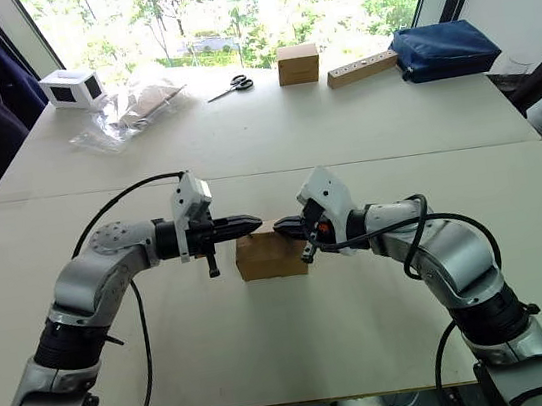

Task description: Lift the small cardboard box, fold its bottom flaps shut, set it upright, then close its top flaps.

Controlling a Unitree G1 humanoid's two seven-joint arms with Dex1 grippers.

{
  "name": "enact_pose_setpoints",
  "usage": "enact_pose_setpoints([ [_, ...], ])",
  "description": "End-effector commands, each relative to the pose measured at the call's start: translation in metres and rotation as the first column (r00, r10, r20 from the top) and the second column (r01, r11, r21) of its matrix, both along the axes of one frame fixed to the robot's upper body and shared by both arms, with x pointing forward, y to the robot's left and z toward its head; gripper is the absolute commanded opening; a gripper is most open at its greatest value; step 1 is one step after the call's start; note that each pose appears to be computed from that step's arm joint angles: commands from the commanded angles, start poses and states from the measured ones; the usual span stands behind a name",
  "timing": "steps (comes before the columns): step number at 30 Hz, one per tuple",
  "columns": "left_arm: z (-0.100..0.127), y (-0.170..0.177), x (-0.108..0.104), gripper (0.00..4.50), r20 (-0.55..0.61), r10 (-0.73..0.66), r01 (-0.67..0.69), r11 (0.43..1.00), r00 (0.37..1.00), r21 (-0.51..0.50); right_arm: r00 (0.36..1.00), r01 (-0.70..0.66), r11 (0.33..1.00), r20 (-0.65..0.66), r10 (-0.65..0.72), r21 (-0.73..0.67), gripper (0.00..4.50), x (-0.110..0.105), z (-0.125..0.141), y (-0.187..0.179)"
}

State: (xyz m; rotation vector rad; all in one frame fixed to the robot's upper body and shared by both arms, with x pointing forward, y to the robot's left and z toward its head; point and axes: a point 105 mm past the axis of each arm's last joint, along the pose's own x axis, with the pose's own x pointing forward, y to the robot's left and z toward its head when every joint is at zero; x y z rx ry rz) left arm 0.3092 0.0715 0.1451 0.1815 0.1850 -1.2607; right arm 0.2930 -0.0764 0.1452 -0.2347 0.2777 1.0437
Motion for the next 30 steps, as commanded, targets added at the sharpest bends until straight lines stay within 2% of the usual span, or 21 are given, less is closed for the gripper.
enact_pose_setpoints([
  [1, 0.001, -0.001, -0.003, 0.03, 0.059, -0.029, 0.026, 0.999, 0.998, 0.045, 1.000, -0.008, 1.000, 0.025, 0.008, -0.012, 0.00, -0.002, 0.001, 0.003],
  [6, -0.013, 0.003, -0.002, 0.03, 0.079, -0.036, 0.026, 0.993, 0.996, 0.118, 1.000, -0.009, 1.000, 0.021, 0.010, -0.015, 0.00, -0.002, -0.001, 0.005],
  [16, -0.002, 0.004, 0.001, 0.03, 0.073, -0.007, 0.004, 0.999, 0.997, 0.044, 1.000, 0.010, 1.000, 0.030, -0.010, -0.007, 0.00, 0.001, 0.003, -0.004],
  [18, 0.007, 0.008, 0.004, 0.03, 0.083, 0.021, -0.020, 1.000, 0.996, -0.007, 0.999, 0.016, 1.000, 0.049, -0.017, 0.021, 0.00, 0.003, 0.010, -0.007],
  [20, 0.029, 0.014, 0.011, 0.03, 0.111, 0.097, -0.082, 0.988, 0.989, -0.129, 0.993, 0.031, 0.995, 0.115, -0.042, 0.096, 0.00, 0.007, 0.028, -0.012],
  [21, 0.033, 0.019, 0.014, 0.03, 0.136, 0.140, -0.120, 0.982, 0.981, -0.142, 0.988, 0.039, 0.989, 0.140, -0.059, 0.141, 0.00, 0.008, 0.038, -0.016],
  [26, 0.033, 0.031, 0.004, 0.03, 0.182, 0.142, -0.127, 0.988, 0.973, -0.093, 0.977, 0.039, 0.967, 0.193, -0.090, 0.252, 0.00, 0.004, 0.069, -0.035],
  [28, 0.043, 0.041, -0.003, 0.03, 0.104, 0.151, -0.134, 0.980, 0.983, -0.150, 0.974, 0.047, 0.957, 0.198, -0.107, 0.286, 0.00, -0.002, 0.079, -0.046],
  [30, 0.034, 0.068, 0.002, 0.03, 0.114, 0.239, -0.240, 0.971, 0.964, -0.009, 0.977, 0.080, 0.958, 0.169, -0.130, 0.275, 0.00, -0.011, 0.075, -0.061],
])
